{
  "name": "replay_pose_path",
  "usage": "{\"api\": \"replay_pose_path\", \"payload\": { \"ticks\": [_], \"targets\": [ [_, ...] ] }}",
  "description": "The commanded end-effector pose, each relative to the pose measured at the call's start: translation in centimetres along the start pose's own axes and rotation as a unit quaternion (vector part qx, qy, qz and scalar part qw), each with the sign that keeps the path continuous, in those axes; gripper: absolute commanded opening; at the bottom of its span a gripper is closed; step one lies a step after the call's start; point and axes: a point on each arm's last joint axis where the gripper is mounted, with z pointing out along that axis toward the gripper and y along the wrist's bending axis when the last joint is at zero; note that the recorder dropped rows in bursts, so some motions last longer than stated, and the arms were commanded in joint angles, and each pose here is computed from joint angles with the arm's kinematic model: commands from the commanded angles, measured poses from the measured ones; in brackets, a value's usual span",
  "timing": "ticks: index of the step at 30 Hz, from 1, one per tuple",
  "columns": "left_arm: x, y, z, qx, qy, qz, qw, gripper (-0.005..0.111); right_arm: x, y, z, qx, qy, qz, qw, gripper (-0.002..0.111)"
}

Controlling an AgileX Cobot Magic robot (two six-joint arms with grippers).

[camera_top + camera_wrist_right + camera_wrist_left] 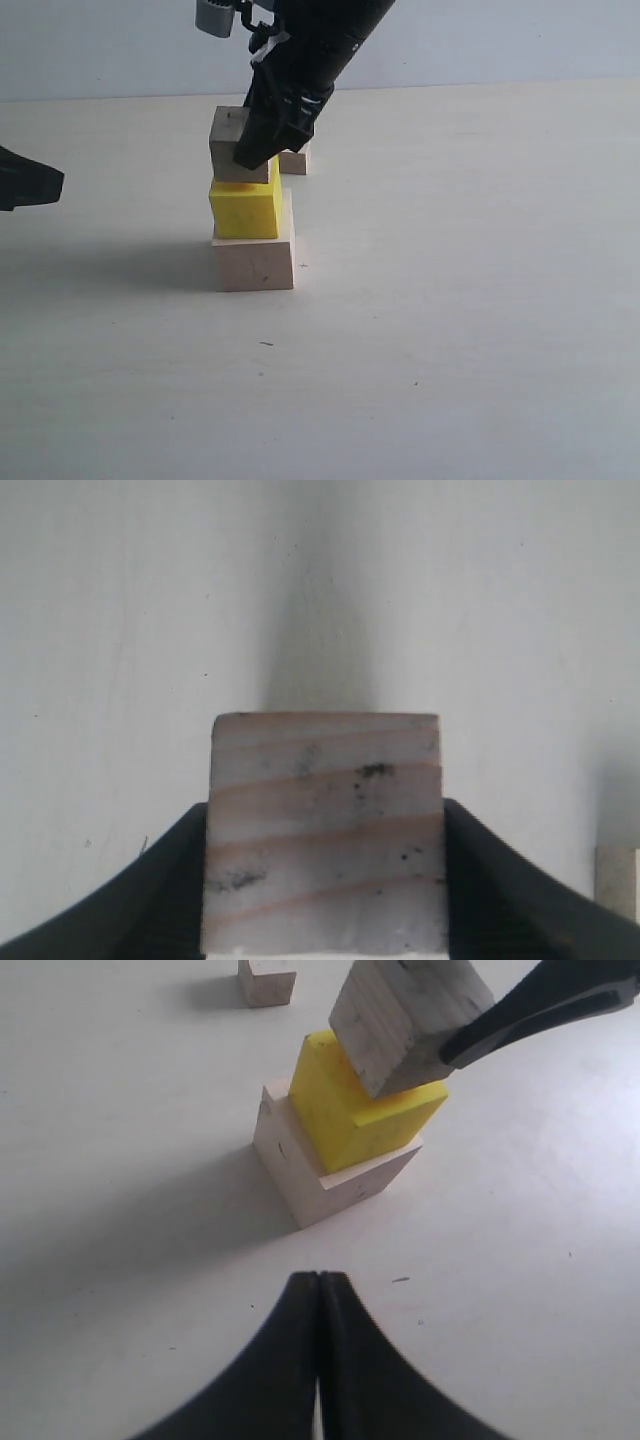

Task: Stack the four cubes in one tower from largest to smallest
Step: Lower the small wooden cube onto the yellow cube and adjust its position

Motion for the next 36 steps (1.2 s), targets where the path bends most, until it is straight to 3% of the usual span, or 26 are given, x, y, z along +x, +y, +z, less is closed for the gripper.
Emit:
{"api": "replay_pose_path", "payload": {
  "ticks": [1,36],
  "targets": [
    [-0.26,0.12,-0.02,-0.003,-0.008,-0.001,1.000,0.000,-0.37,0.07,-0.22,0.003,-0.008,0.001,1.000,0.000],
    [-0.27,0.12,-0.02,-0.003,-0.008,0.000,1.000,0.000,-0.27,-0.01,-0.14,0.007,-0.006,0.009,1.000,0.000]
  ]
}}
